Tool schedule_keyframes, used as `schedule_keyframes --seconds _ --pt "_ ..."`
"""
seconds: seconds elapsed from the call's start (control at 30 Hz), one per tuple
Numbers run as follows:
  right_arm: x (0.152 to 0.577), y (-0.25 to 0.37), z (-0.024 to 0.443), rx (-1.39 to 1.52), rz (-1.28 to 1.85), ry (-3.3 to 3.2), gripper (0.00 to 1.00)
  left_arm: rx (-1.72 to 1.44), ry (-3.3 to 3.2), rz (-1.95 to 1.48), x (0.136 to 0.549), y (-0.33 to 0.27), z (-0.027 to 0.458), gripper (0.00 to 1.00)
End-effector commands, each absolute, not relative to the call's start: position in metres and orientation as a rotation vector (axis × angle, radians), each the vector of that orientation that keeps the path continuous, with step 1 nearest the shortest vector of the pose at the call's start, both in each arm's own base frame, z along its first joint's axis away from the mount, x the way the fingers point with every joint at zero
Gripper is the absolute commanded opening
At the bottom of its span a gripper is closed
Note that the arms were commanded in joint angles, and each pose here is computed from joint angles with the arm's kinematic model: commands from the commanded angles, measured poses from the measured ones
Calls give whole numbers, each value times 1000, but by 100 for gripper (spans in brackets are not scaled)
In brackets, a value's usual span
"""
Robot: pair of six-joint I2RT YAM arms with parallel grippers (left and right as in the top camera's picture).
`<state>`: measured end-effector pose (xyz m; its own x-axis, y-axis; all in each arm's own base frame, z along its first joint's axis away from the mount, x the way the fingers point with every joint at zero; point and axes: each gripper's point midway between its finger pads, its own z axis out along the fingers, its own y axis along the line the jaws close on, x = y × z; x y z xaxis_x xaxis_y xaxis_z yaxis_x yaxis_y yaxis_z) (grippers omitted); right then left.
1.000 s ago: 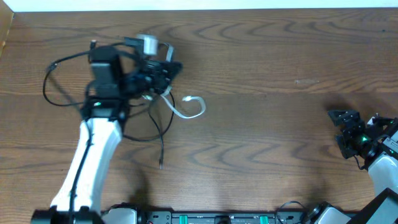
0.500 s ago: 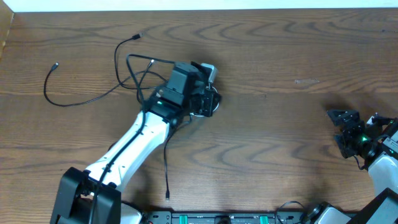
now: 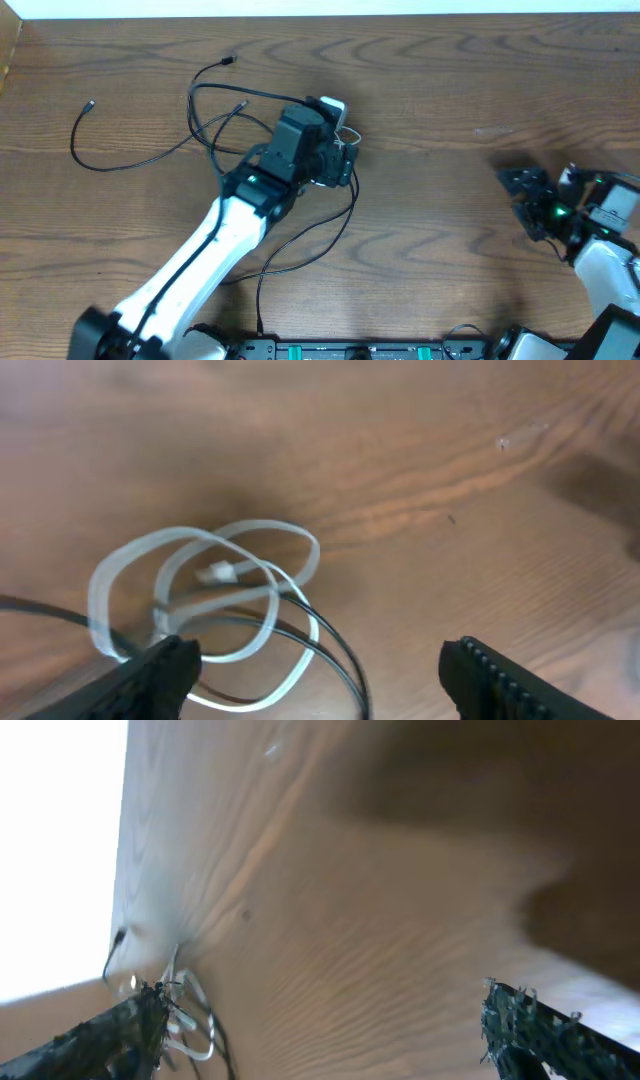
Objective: Untangle cables
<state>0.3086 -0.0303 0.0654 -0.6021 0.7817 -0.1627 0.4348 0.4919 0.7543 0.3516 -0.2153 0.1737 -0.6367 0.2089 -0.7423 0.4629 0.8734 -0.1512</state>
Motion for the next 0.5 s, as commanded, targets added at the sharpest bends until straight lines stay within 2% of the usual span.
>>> schedule_keyframes --seconds 0.0,0.13,0.23,0.37,0.47 --pt "317 0 71 839 982 2288 98 511 2179 -214 361 -189 202 83" --pt "333 42 89 517 1000 2280 95 424 2248 -25 363 -149 192 83" --pt "338 95 106 138 1003 2239 88 345 2324 34 364 -115 180 84" --pt "340 138 124 -190 956 2130 93 172 2353 43 371 -84 179 84" --pt "345 159 129 -334 799 2064 94 92 2366 59 373 -65 177 84"
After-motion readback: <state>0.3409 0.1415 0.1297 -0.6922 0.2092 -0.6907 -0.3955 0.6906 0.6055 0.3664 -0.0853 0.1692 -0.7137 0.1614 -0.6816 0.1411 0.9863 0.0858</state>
